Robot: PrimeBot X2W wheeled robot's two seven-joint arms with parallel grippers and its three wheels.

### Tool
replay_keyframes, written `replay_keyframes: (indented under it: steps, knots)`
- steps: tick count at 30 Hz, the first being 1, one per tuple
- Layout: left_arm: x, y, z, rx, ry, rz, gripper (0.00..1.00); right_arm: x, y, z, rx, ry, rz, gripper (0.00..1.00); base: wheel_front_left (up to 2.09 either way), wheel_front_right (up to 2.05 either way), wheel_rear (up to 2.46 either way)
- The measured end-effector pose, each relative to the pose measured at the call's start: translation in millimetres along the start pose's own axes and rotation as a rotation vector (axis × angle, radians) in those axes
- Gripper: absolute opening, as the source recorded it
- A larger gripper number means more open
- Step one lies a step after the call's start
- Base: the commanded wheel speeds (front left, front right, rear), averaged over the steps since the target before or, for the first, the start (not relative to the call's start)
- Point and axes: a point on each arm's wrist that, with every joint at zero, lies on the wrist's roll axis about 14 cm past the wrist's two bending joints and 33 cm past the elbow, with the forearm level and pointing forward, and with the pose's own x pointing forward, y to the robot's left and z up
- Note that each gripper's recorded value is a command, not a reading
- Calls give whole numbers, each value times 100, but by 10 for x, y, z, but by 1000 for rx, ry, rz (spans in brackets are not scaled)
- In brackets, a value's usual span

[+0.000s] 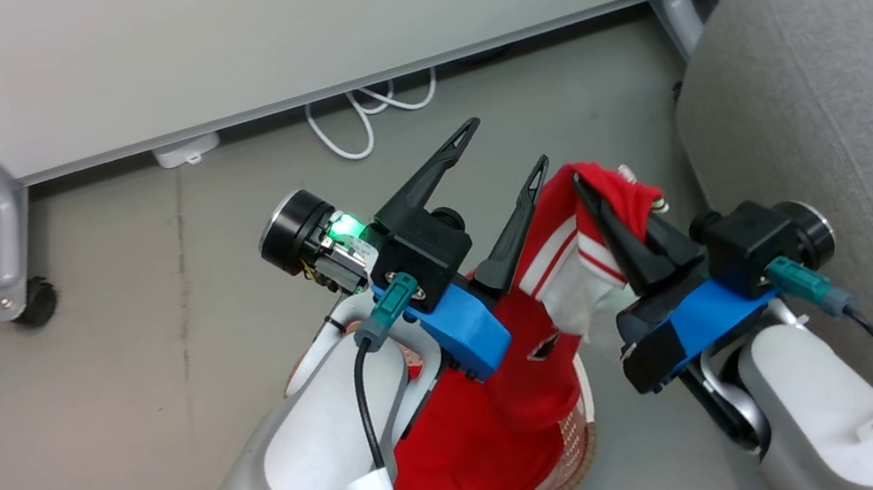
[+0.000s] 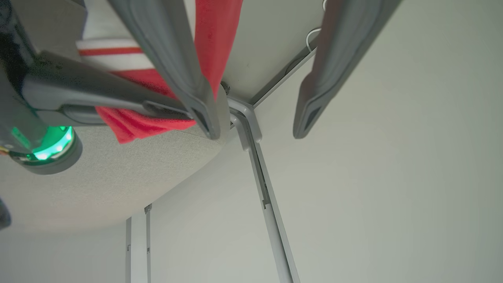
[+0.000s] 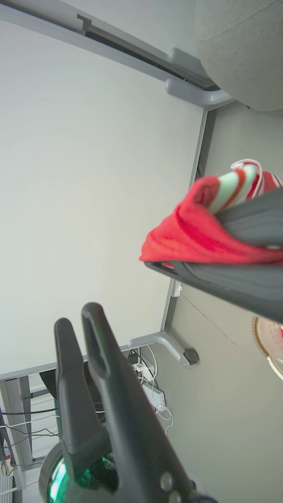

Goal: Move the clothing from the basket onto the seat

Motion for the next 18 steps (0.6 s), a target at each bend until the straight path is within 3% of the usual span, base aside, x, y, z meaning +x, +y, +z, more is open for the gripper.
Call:
replay_keyframes:
  steps: [10,18]
  knots:
    - [271,-323,-134,-42,-4,-117,100,-232,-728,176,-59,-41,-202,0,0,0,0]
    - [416,-787,-255,-83,-2,-251,100,-697,-1283,264,-116,-38,-378,0,0,0,0]
